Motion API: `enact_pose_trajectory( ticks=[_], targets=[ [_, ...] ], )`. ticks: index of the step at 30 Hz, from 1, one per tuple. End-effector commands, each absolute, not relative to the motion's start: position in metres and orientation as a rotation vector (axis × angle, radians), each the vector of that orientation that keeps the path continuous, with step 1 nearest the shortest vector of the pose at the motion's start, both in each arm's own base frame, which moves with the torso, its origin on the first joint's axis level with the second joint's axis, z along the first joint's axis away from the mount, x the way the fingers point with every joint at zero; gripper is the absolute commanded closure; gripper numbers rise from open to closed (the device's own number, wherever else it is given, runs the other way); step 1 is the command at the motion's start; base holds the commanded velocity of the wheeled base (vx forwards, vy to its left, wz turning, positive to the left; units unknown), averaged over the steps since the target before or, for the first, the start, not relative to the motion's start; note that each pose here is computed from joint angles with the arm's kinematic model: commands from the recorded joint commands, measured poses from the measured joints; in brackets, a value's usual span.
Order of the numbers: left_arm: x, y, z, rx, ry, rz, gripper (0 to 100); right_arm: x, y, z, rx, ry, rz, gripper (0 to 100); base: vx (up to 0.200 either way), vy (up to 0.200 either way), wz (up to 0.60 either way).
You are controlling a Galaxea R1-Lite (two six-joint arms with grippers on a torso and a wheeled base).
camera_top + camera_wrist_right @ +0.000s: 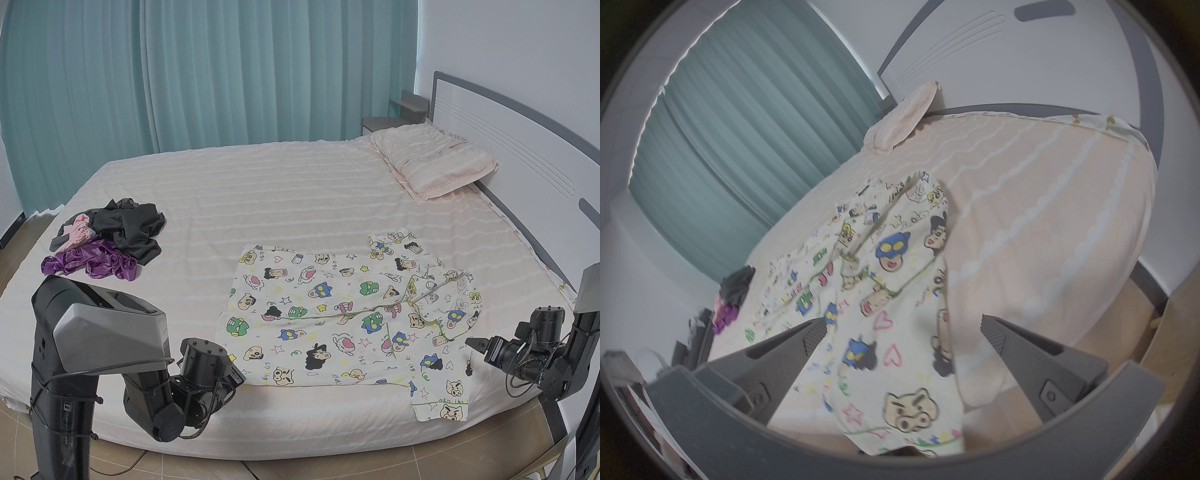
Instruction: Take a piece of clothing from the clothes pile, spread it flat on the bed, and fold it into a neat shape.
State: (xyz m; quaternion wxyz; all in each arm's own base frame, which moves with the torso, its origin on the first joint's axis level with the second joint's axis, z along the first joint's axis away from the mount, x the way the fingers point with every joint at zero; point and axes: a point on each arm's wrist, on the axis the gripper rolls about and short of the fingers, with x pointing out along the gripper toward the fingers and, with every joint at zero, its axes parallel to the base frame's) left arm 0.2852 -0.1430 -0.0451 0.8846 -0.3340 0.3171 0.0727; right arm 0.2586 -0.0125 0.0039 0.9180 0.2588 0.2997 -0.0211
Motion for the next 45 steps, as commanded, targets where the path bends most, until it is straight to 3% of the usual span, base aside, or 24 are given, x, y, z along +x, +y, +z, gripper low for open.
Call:
enact_pose_trajectory(
  ticks=[1,9,20,21,35,44,45],
  targets=[
    [0.29,-0.143,-0.042,-0.701,0.615,0.179,100,0.247,-0.014,-0.025,0.46,0.742,-0.05,0,0.0,0.0,0.0],
    [0.301,-0.135,-0.024,-0.777,0.505,0.244,100,0.266,0.005,-0.05,0.407,0.724,0.031,0,0.0,0.0,0.0],
    [0.299,-0.136,-0.025,-0.774,0.512,0.244,100,0.288,0.015,-0.056,0.385,0.722,0.07,0,0.0,0.0,0.0],
    [0.299,-0.136,-0.025,-0.773,0.513,0.242,100,0.29,0.015,-0.056,0.377,0.717,0.077,100,0.0,0.0,0.0],
    [0.3,-0.137,-0.023,-0.717,0.51,0.222,100,0.346,-0.013,-0.034,0.388,0.483,0.057,100,0.0,0.0,0.0],
    [0.306,-0.14,-0.027,-0.683,0.51,0.211,100,0.371,-0.017,-0.02,0.388,0.46,0.055,100,0.0,0.0,0.0],
    [0.306,-0.14,-0.028,-0.682,0.511,0.212,100,0.371,-0.016,-0.02,0.386,0.464,0.056,0,0.0,0.0,0.0]
  ],
)
